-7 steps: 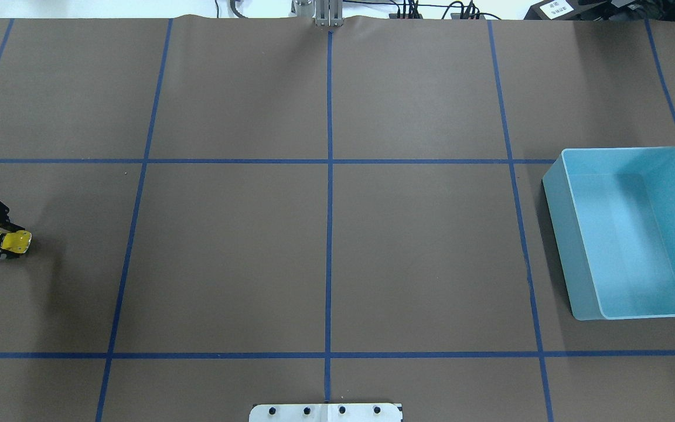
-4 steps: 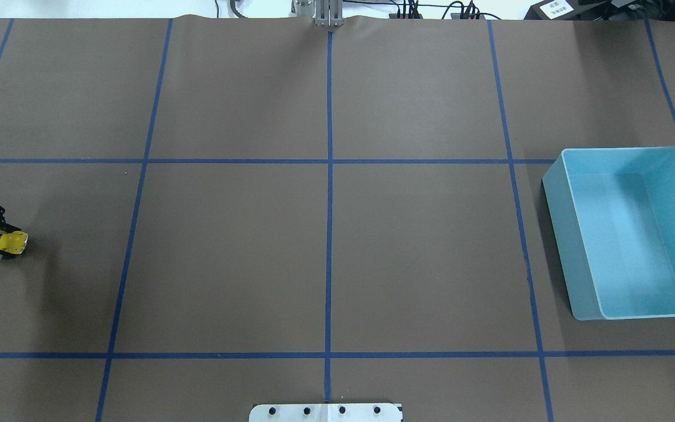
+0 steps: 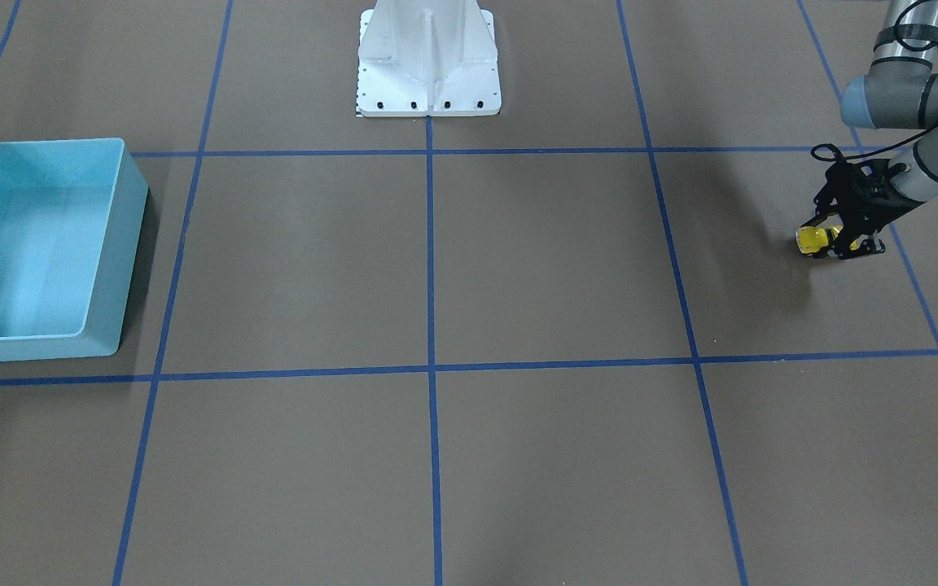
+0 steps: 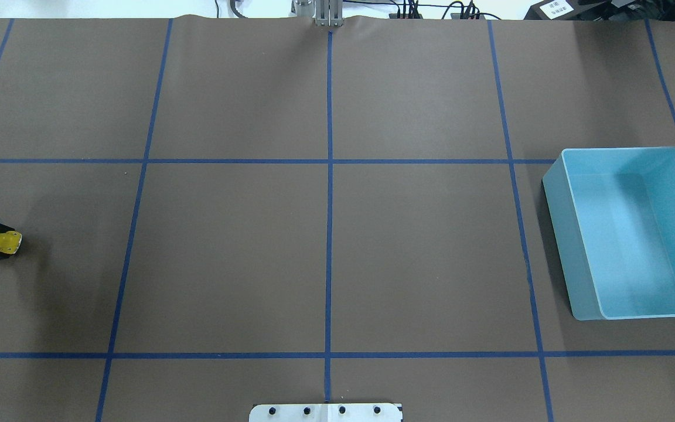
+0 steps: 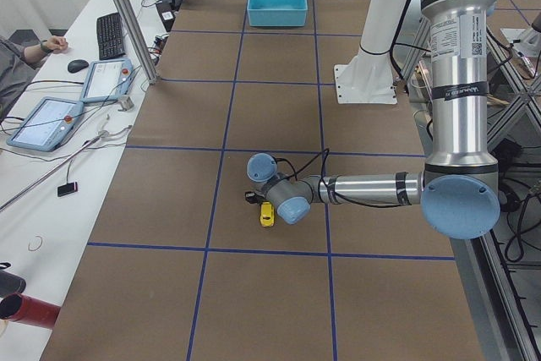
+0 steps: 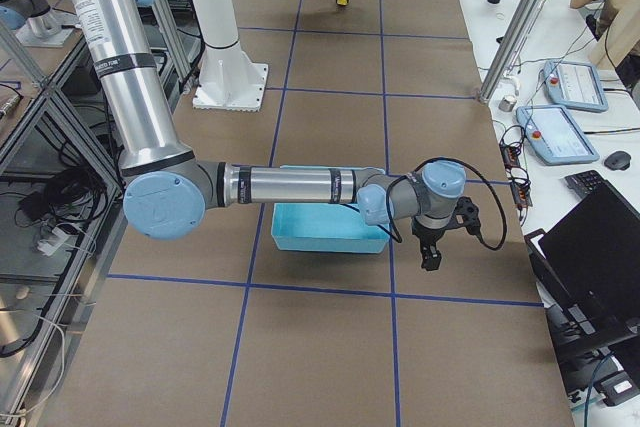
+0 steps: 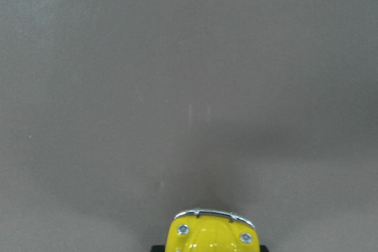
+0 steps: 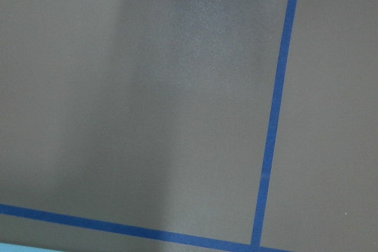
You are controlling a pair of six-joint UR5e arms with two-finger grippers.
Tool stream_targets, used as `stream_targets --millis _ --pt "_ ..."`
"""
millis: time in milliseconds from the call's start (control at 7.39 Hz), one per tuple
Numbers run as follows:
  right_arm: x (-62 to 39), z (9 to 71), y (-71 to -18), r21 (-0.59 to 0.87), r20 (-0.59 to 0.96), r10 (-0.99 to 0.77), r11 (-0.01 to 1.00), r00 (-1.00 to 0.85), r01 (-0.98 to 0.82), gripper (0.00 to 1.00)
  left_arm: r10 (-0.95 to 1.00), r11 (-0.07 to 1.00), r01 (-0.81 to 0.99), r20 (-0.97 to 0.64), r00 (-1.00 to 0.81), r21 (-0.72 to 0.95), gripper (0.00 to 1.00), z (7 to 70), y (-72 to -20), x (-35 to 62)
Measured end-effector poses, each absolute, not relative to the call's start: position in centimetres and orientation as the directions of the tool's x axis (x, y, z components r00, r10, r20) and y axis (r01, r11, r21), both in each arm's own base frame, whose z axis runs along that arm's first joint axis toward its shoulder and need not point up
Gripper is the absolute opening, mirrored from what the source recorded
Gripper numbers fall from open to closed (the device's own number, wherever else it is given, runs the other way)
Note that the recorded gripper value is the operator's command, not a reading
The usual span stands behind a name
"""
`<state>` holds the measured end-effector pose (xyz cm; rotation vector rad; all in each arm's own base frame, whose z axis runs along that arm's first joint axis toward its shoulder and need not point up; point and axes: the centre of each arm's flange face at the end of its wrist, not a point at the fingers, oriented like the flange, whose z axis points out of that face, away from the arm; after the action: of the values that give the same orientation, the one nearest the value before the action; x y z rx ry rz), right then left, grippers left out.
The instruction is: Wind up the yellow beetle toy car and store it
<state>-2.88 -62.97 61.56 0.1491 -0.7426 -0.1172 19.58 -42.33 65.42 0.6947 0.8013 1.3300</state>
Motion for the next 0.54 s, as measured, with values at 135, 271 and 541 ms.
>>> stream_targets --millis 135,271,541 --pt "-2.9 61.5 -63.0 0.177 0.664 -0.159 0.983 0.731 0.053 1.00 0.992 0.125 -0.559 -0.110 0.061 0.820 0.00 65.7 -42.3 19.3" --pt "-2.9 61.5 -63.0 0.178 0.664 -0.159 0.983 0.731 0.053 1.00 0.992 0.127 -0.561 -0.111 0.061 0.818 0.00 66.1 -42.1 18.9" --pt "-2.9 61.4 -63.1 0.177 0.664 -0.158 0.983 0.731 0.052 1.00 0.992 0.128 -0.563 -0.115 0.060 0.816 0.00 66.7 -42.0 18.4"
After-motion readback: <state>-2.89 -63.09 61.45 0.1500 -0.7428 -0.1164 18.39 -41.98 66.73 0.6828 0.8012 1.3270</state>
